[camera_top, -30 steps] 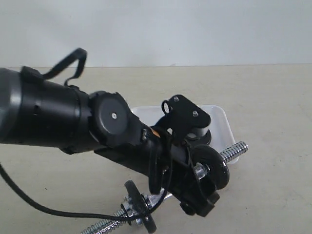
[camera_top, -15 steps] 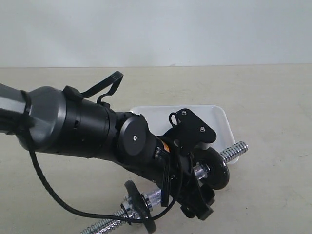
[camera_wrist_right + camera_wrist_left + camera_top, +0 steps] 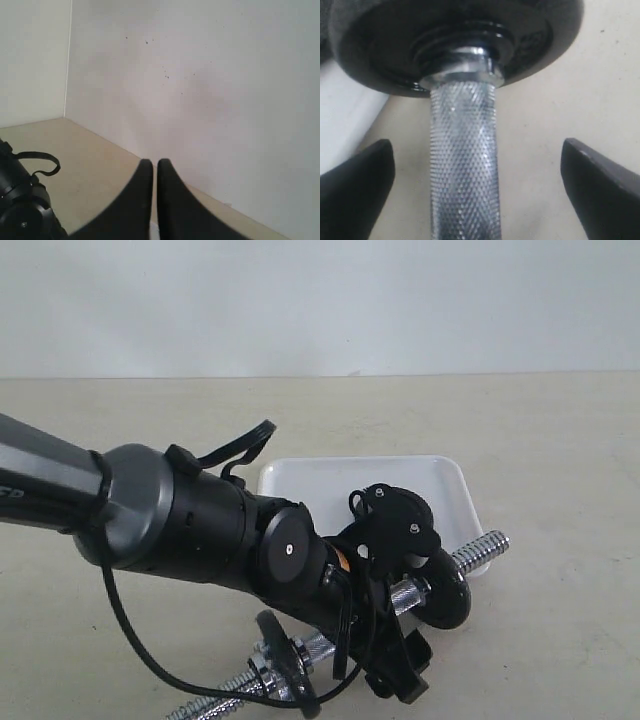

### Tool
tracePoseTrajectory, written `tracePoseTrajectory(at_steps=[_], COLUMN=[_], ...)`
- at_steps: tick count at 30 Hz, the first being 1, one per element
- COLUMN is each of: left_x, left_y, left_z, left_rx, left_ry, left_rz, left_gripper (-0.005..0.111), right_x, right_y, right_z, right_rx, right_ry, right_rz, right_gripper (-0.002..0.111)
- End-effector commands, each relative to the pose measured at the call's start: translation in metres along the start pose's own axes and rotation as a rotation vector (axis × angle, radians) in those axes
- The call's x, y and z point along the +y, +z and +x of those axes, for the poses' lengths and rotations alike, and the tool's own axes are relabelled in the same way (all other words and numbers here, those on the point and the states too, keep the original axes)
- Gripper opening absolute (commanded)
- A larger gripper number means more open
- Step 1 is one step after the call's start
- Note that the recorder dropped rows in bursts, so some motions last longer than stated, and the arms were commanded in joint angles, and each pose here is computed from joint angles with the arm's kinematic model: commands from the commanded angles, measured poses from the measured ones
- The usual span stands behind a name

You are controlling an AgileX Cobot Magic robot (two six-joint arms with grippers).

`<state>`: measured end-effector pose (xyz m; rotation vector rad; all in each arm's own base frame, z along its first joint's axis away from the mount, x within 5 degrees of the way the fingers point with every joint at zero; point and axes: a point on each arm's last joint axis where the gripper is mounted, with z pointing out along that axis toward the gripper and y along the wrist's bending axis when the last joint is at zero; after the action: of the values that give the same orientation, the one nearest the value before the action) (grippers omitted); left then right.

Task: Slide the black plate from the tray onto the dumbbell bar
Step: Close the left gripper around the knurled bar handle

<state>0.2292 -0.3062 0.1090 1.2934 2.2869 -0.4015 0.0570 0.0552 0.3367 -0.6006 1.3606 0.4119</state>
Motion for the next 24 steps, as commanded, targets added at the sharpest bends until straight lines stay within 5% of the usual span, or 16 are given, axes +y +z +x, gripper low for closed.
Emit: tracePoseTrajectory(at_steps=[1,24], left_x=[-0.0014,0.0020], left_y=[0.0073,0.0123], left_z=[0.0009,0.0005], left_rx=[-0.007,-0.036], left_ry=[0.003,0.051], left_rz=[-0.012,-0.048], left_gripper=[0.083,0.083], right_x=[-0.0005,-0.0006], right_y=[0.0008,0.0008], right_z=[-0.0019,-0.0008], right_rx=[0.000,0.012], right_ry=[0.002,0.011], right_rz=[-0.002,-0.001], right_gripper=[0.001,0.001])
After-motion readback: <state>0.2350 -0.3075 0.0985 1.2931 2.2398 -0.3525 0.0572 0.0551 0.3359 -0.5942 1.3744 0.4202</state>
